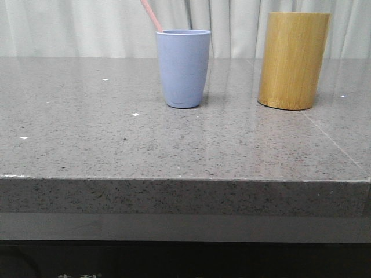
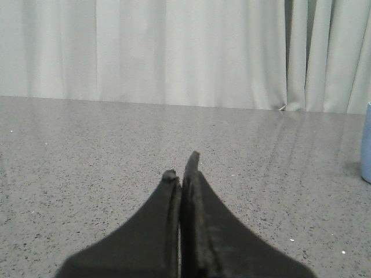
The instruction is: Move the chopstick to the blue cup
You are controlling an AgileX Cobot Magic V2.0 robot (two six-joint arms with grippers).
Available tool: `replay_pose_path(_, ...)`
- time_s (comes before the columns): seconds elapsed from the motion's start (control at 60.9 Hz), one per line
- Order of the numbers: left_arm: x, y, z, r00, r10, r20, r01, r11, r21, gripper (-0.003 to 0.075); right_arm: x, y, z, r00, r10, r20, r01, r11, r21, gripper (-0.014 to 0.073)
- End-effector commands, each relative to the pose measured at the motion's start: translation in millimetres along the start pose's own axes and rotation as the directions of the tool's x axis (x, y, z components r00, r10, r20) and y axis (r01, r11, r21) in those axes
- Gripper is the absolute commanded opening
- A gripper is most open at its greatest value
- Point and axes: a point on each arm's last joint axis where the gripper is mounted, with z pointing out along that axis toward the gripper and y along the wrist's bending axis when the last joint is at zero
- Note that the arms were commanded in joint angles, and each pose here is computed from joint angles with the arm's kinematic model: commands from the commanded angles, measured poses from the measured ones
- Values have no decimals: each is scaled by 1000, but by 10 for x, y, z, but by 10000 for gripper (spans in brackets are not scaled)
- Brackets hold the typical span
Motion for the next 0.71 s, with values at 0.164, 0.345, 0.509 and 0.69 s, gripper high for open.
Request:
replay_pose_path(0.164, -61, -2, -23, 995, -13, 100, 12, 1000, 8, -19, -88, -25, -23, 991, -11, 131, 6, 999, 36, -69)
replay_pose_path(0.345, -61, -2, -23, 995, -13, 100, 12, 1000, 8, -19, -87, -25, -22, 992, -11, 129, 6, 999, 36, -69)
replay_pose_path(0.509, -61, -2, -23, 995, -13, 100, 12, 1000, 8, -19, -89, -25, -22, 991, -11, 131, 6, 999, 36, -69)
replay_pose_path(0.69, -61, -2, -23, 995, -13, 100, 12, 1000, 8, -19, -103, -25, -25, 988, 33, 149, -37, 999, 27, -69)
